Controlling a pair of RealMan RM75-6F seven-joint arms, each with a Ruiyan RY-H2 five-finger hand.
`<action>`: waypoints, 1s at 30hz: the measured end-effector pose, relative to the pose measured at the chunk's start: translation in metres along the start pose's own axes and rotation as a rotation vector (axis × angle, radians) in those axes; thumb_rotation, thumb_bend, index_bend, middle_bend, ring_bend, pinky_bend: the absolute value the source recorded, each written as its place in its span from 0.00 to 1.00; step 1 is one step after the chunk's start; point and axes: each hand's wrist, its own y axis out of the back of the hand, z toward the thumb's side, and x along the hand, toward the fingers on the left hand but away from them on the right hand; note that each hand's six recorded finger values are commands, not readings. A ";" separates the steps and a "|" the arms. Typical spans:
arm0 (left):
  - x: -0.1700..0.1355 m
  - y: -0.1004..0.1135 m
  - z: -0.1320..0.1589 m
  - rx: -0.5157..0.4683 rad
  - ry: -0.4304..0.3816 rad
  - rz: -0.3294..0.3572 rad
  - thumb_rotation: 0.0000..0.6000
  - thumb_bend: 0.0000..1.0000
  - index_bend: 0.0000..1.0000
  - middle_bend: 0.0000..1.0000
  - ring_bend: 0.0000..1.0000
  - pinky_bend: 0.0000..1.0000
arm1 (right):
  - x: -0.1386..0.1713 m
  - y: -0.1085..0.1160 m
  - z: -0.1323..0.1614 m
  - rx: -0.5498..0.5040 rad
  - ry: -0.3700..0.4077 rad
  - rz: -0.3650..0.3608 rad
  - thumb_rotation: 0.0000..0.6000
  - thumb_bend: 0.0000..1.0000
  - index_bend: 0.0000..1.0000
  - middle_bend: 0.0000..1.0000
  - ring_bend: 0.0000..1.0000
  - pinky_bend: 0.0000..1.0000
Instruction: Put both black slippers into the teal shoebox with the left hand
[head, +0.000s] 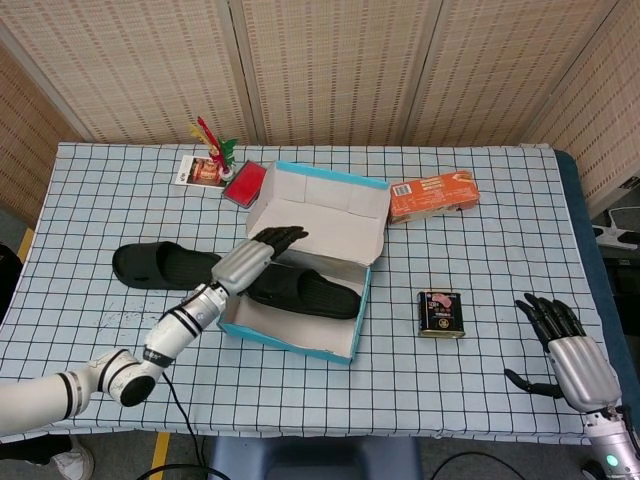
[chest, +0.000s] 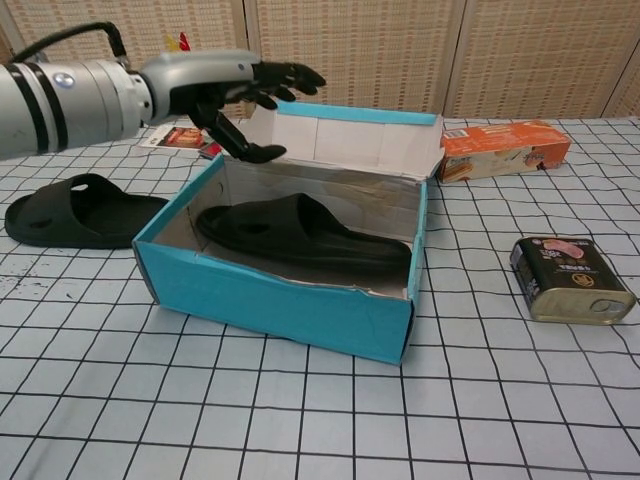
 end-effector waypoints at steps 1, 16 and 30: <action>-0.004 0.008 -0.006 0.024 0.015 0.017 1.00 0.42 0.00 0.00 0.00 0.06 | 0.001 0.001 0.000 0.000 0.002 -0.004 0.75 0.13 0.00 0.00 0.00 0.01; -0.071 0.030 -0.176 0.288 0.523 -0.040 1.00 0.36 0.00 0.00 0.00 0.00 | 0.003 0.000 0.008 0.008 0.008 -0.015 0.75 0.13 0.00 0.00 0.00 0.00; -0.088 -0.011 -0.222 0.292 0.627 -0.184 1.00 0.37 0.00 0.00 0.00 0.00 | -0.001 -0.004 0.009 0.019 0.001 -0.012 0.75 0.13 0.00 0.00 0.00 0.00</action>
